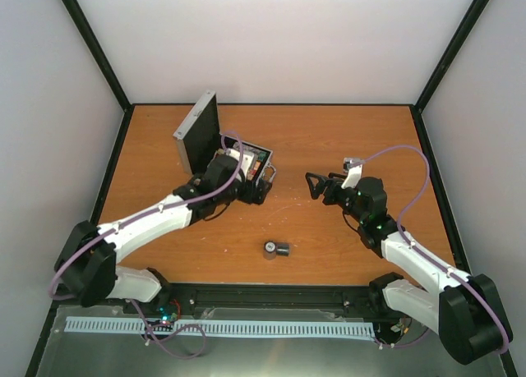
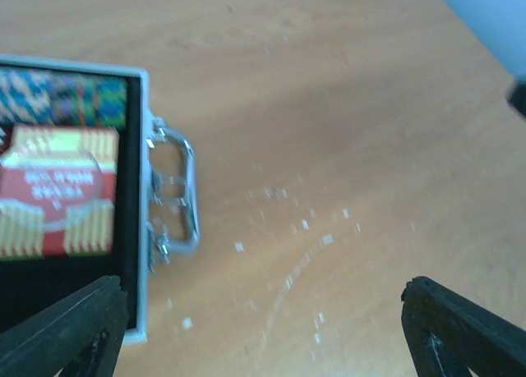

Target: Pack up texas hold em set

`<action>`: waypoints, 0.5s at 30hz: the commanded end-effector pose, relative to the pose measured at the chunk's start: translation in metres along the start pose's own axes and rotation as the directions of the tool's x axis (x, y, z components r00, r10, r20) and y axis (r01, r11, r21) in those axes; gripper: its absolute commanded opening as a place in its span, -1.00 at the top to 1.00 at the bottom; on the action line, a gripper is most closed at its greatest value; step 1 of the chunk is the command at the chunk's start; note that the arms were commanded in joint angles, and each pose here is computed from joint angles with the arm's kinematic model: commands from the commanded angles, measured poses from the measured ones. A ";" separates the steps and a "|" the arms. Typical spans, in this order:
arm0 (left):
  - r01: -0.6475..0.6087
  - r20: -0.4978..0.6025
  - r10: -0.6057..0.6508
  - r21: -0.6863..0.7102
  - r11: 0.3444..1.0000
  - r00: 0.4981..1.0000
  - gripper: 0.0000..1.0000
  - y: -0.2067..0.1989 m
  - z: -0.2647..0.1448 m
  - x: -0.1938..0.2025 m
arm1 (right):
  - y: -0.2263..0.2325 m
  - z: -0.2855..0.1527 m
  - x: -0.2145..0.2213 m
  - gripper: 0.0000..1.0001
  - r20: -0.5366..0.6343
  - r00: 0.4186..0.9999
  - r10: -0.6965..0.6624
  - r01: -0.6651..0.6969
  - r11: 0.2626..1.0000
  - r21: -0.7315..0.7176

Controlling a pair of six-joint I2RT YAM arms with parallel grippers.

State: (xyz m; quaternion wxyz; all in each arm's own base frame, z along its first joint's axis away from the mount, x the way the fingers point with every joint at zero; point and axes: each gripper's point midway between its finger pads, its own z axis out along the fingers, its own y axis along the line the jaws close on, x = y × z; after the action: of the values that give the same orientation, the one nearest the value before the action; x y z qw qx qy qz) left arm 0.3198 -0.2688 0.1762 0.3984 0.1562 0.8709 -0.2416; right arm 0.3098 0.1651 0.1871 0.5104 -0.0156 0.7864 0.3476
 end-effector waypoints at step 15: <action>-0.163 -0.227 0.202 0.180 0.970 0.953 -0.85 -0.066 -0.030 0.139 | 0.001 0.004 -0.009 -1.00 0.012 1.000 0.012 -0.012 1.000 -0.002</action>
State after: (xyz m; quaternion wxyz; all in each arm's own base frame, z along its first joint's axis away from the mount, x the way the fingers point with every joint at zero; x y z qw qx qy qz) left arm 0.1915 -0.2922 0.1188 0.3080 0.2872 0.8671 -0.2661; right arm 0.3105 0.1663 0.1822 0.5026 -0.0138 0.7910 0.3486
